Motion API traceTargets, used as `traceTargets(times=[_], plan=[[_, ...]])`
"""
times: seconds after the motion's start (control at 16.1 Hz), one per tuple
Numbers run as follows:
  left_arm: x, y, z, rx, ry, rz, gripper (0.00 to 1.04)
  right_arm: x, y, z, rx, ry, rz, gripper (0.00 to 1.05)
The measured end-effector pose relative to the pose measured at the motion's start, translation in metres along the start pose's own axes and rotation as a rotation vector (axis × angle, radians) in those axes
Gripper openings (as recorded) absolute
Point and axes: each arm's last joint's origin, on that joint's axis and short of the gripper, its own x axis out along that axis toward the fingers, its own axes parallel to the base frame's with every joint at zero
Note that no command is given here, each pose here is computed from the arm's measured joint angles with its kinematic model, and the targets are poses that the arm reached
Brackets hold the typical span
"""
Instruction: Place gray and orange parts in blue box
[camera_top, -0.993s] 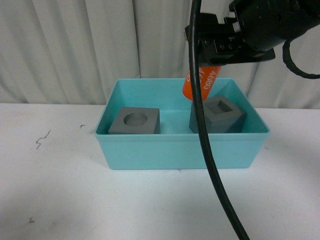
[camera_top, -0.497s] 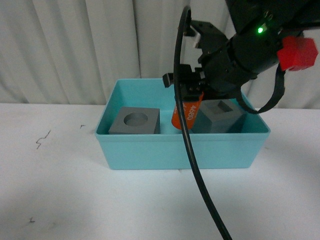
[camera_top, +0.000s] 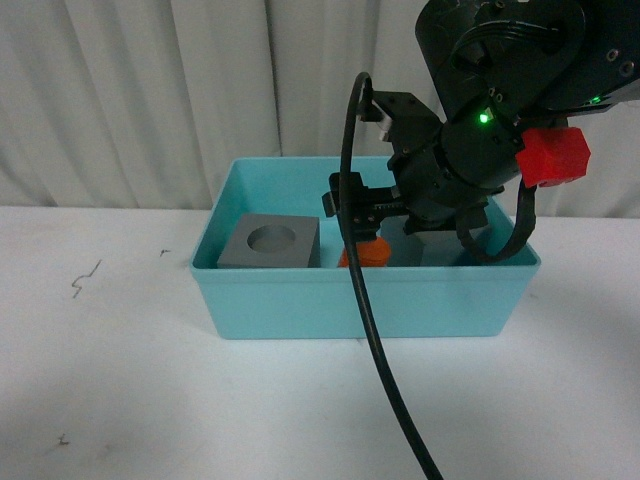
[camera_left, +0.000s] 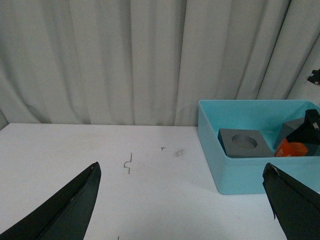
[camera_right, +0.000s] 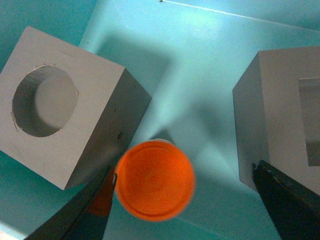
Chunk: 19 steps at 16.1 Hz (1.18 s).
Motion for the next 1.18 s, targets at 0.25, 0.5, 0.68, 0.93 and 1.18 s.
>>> traceTargets(times=[0.25,0.5,0.68,0.93,1.18], plan=[[0.000,0.000,0.000,0.000,0.000,0.000,0.98,-0.018,0.002,0.014,-0.001,-0.061,0.002,0.98],[0.000,0.000,0.000,0.000,0.000,0.000,0.98,-0.095,0.017,0.049,-0.021,-0.349,0.021,0.98],[0.000,0.000,0.000,0.000,0.000,0.000,0.98,-0.160,0.051,0.036,-0.102,-0.674,-0.053,0.92],[0.000,0.000,0.000,0.000,0.000,0.002,0.98,-0.247,0.010,-0.082,0.076,-0.934,-0.470,0.44],[0.000,0.000,0.000,0.000,0.000,0.000,0.98,-0.238,-0.012,-0.158,0.055,-0.845,-0.455,0.02]])
